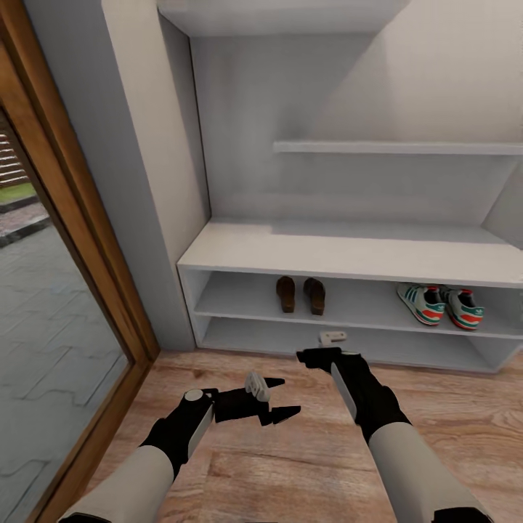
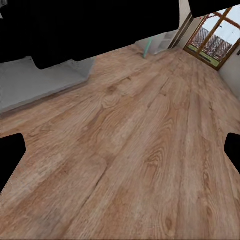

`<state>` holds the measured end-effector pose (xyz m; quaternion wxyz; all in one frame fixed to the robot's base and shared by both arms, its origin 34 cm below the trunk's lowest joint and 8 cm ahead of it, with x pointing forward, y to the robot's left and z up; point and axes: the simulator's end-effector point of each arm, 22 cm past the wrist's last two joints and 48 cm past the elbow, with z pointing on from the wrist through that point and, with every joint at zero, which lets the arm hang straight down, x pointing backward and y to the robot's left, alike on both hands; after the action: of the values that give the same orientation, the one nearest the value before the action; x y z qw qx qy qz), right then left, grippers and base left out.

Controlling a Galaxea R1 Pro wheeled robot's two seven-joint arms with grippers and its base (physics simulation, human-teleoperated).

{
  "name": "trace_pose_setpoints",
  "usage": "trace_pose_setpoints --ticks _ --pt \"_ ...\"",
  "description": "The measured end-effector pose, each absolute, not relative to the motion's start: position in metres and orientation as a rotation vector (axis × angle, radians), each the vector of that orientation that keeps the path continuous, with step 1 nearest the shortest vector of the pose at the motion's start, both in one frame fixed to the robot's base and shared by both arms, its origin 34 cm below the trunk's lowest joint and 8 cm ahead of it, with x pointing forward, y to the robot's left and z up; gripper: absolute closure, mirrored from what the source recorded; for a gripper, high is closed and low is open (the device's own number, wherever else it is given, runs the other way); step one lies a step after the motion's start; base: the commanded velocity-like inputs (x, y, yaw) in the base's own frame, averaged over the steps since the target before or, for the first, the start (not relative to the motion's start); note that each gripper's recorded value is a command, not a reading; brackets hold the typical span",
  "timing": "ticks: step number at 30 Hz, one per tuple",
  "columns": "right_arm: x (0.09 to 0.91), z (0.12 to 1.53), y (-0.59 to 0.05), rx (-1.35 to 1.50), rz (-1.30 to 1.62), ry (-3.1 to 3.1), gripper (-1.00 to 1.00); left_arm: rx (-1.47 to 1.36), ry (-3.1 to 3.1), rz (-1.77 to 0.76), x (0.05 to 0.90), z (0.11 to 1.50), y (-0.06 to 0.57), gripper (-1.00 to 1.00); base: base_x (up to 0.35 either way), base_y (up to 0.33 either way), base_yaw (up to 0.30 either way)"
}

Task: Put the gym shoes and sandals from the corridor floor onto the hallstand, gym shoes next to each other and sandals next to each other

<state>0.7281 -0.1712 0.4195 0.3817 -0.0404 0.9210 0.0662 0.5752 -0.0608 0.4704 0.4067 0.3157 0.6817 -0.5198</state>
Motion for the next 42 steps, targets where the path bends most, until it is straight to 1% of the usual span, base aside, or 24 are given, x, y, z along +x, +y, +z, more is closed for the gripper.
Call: trace_pose_setpoints --ticks 11,42 --pt "0.737 0.457 -0.171 -0.106 0.165 2.262 -1.0 0.82 1.684 -1.284 0.577 0.494 -0.061 -1.0 0.0 0.0 0.0" --pt "0.755 0.526 -0.169 -0.109 0.166 2.261 -1.0 0.819 1.685 -1.284 0.594 0.563 -0.061 -1.0 0.0 0.0 0.0"
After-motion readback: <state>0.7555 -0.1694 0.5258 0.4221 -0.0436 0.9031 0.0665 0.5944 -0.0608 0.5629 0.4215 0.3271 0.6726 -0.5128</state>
